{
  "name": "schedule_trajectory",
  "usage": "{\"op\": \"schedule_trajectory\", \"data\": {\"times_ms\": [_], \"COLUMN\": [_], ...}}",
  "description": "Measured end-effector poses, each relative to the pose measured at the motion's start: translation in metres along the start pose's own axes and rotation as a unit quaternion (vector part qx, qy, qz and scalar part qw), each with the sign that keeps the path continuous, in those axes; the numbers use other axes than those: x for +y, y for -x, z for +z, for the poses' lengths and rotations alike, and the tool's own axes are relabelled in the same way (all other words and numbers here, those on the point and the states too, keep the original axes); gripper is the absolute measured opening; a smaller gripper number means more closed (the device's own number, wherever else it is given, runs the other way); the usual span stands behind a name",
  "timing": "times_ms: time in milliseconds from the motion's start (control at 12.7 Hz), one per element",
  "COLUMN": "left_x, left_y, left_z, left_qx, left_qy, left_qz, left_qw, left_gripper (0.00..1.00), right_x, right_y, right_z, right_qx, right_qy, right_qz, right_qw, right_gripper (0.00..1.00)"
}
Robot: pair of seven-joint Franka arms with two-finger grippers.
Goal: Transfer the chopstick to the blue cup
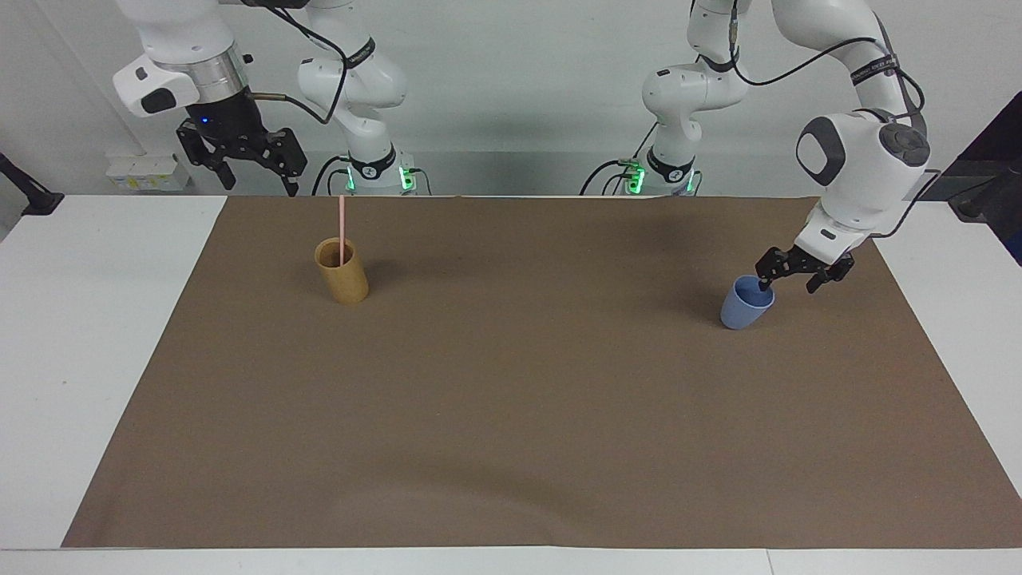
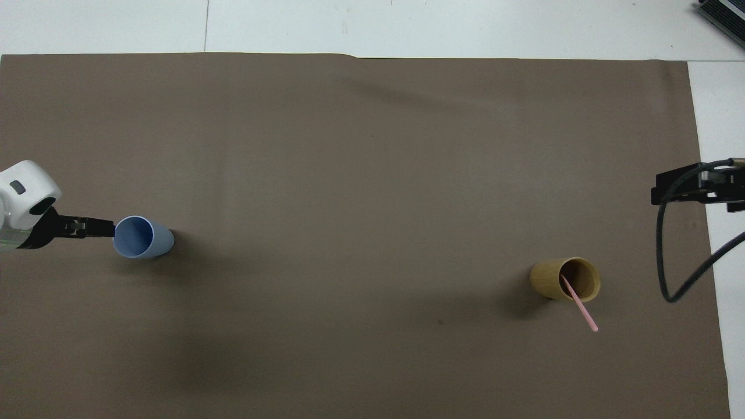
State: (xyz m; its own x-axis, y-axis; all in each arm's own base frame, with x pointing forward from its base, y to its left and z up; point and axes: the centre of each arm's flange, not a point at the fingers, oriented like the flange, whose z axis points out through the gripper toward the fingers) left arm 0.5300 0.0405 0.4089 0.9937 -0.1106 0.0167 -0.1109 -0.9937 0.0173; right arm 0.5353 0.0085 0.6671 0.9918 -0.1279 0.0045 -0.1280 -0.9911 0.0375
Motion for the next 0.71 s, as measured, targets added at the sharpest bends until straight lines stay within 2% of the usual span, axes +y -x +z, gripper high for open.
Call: {"op": "schedule_trajectory", "data": {"times_ms": [157,629,707], "left_x": [0.002,0.004,0.008], "left_y": [-0.003,-0.006,-0.006], "left_z": [0.015,0.03,0.027], "left_qx": [0.0,-0.004,-0.002], "left_qy": [0.0,0.003,0.004], "left_qz": [0.003,0.005,0.009], "left_qw": [1.0,1.0,1.0], "left_gripper": [0.97,0.08,0.06], "right_x": [0.0,0.0,0.0], "right_y": [0.0,0.0,0.0], "right_z": [0.0,0.0,0.0], "right_qx": [0.0,0.0,0.0], "right_qy": [0.0,0.0,0.0], "right_qz": [0.0,0.0,0.0], "right_qw": [1.0,1.0,1.0], "right_gripper": [1.0,1.0,1.0]}}
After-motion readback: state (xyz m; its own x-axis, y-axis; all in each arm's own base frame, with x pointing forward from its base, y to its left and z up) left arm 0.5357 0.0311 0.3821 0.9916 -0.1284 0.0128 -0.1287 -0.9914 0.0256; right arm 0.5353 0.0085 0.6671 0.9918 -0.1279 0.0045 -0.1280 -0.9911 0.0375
